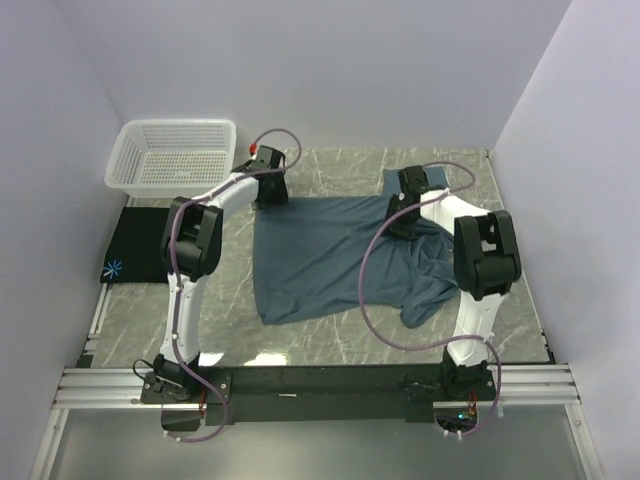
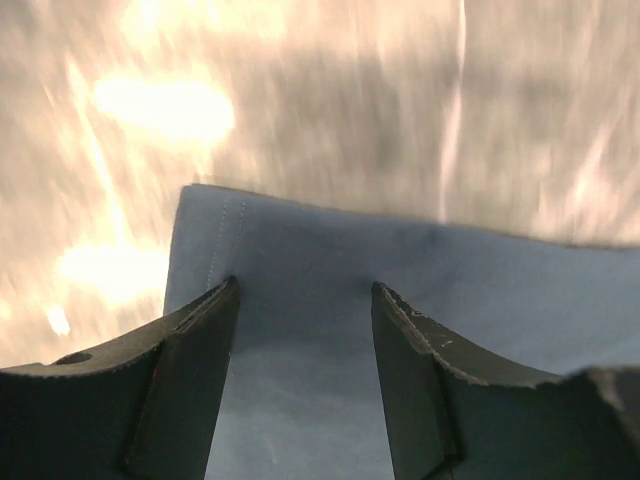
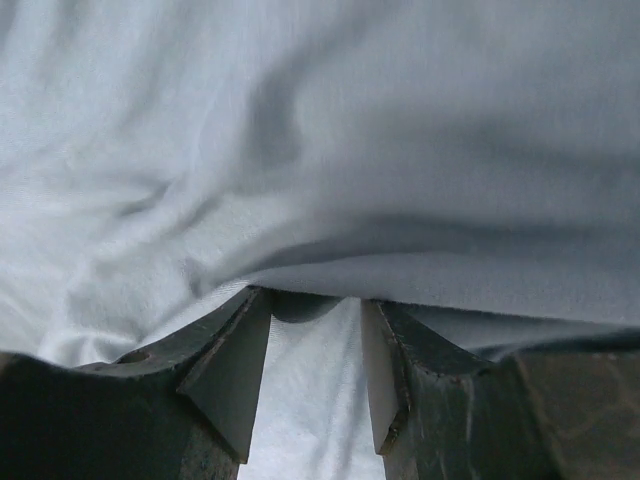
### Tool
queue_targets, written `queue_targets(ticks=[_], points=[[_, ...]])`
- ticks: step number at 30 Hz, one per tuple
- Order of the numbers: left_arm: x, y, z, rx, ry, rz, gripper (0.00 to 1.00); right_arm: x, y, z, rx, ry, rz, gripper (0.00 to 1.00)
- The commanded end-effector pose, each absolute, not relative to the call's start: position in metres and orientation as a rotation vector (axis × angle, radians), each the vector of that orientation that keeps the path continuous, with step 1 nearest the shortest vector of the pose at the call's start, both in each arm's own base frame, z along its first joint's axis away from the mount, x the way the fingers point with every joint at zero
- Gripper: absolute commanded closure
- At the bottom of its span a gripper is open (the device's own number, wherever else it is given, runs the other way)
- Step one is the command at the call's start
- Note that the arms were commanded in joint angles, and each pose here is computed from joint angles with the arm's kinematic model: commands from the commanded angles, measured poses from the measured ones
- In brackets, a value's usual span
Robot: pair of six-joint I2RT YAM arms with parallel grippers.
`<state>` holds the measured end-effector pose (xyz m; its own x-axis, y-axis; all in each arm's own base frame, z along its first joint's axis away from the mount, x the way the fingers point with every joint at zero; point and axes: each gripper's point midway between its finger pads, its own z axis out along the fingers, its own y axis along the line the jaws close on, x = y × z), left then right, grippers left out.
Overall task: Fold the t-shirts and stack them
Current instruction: Flatten the tshirt out
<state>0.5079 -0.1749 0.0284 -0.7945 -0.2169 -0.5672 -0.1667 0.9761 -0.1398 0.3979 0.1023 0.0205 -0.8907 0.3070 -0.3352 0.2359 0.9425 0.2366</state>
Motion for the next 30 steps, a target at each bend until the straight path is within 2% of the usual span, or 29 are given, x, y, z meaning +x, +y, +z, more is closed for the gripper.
queue_targets(ticks=[1,7,10,11,15,20,23,27,28,30], points=[[0.523,-0.150,0.001,-0.284,2.568,-0.042,0.37,0.440,0.104,0.027,0.382,2.665,0.248,0.52],[0.570,-0.149,0.010,-0.289,2.505,-0.104,0.36,0.490,0.118,0.052,0.377,2.589,0.315,0.51],[0.587,-0.153,0.035,-0.269,2.439,-0.158,0.25,0.496,0.123,0.077,0.374,2.542,0.350,0.50],[0.585,-0.154,0.055,-0.258,2.407,-0.177,0.17,0.495,0.121,0.086,0.368,2.521,0.344,0.49],[0.580,-0.162,0.128,-0.243,2.235,-0.298,0.09,0.478,0.108,0.125,0.357,2.426,0.299,0.47],[0.533,-0.185,0.209,-0.195,2.138,-0.366,0.07,0.432,0.084,0.160,0.408,2.355,0.213,0.43],[0.488,-0.204,0.228,-0.160,2.161,-0.355,0.07,0.403,0.073,0.169,0.433,2.343,0.181,0.42],[0.424,-0.209,0.216,-0.203,2.245,-0.318,0.09,0.366,0.067,0.172,0.445,2.322,0.184,0.42],[0.401,-0.210,0.192,-0.231,2.301,-0.302,0.09,0.350,0.064,0.171,0.445,2.309,0.185,0.42],[0.374,-0.210,0.199,-0.260,2.278,-0.336,0.09,0.334,0.067,0.170,0.440,2.287,0.193,0.42]])
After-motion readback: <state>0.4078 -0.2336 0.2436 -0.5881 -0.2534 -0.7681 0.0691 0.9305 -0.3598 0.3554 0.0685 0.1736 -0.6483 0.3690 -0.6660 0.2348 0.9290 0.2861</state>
